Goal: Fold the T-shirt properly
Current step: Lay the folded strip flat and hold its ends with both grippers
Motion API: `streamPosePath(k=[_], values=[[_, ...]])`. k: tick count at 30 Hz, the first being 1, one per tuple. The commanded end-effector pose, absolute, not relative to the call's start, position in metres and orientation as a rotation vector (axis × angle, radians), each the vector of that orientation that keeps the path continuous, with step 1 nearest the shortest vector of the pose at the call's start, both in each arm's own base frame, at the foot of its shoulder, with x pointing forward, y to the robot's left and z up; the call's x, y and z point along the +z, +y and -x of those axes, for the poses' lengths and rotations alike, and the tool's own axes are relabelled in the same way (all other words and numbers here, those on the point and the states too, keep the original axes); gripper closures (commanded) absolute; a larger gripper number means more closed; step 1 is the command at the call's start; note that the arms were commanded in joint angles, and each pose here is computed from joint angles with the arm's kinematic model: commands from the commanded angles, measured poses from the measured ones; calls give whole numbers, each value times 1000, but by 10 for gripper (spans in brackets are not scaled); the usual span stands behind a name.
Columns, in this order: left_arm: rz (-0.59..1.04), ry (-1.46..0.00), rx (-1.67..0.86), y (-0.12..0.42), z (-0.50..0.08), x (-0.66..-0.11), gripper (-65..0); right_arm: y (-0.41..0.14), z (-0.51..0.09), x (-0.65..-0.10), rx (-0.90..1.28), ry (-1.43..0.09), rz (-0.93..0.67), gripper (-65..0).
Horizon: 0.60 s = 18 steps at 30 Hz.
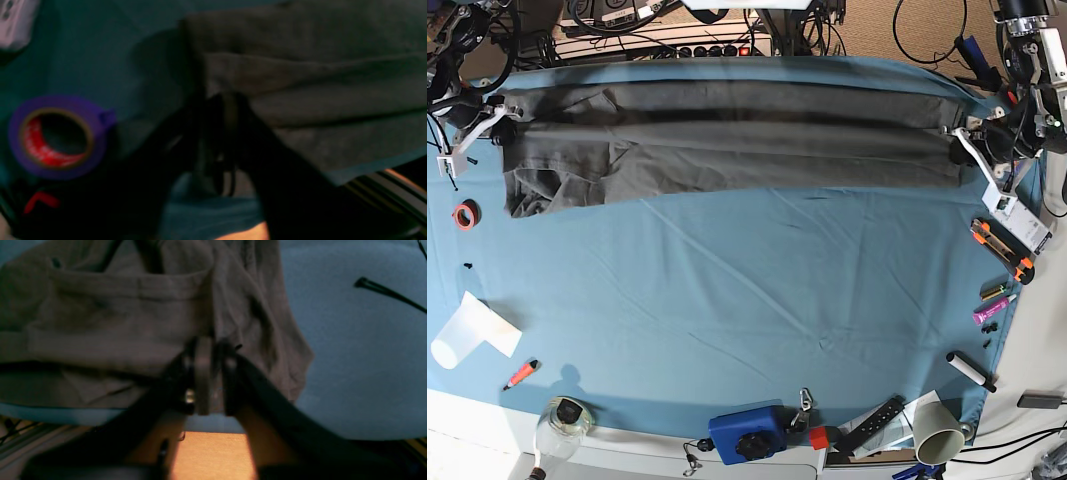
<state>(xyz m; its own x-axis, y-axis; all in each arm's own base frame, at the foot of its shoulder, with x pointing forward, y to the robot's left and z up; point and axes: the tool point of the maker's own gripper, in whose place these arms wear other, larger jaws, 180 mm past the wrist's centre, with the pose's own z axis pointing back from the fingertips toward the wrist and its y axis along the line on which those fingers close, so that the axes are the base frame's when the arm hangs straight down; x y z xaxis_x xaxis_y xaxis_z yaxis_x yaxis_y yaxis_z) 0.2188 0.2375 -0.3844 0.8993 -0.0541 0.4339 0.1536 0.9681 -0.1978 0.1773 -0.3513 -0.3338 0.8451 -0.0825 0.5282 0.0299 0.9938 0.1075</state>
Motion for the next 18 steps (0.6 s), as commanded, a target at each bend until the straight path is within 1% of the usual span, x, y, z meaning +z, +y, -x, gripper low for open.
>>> streamPosePath(k=[1,2,3,4,8,12,13,16,18], values=[[218,-479,-123,242,-226,-374,-230,-357,-184,-321,-36,-598,-70,-148],[218,-481,-122,242,-227,-374,-253,-357,-182,-321,-36,-593,-70,-186],[218,-481,-122,242,-227,-374,-264,-357,-181,-322,-36,-590,-70,-211],[217,-483,-124,242,-227,-374,-265,-357,-180,-323,-36,-586,-70,-220],[202,-521,-155,238,-232,-361,-265,-356,-179,-323,-39,-588,-78,-220],[139,-583,-214,235,-239,-340,-265,-355,-180,-322,-39,-593,-85,-220],[123,-603,-225,234,-239,-336,-275,-355,-180,-322,-39,-592,-85,-220],[87,-623,-231,236,-233,-335,-364,-356,-179,-323,-39,-588,-79,-220],[49,-612,-178,244,-226,-342,-420,-357,-179,-323,-39,-587,-76,-220]])
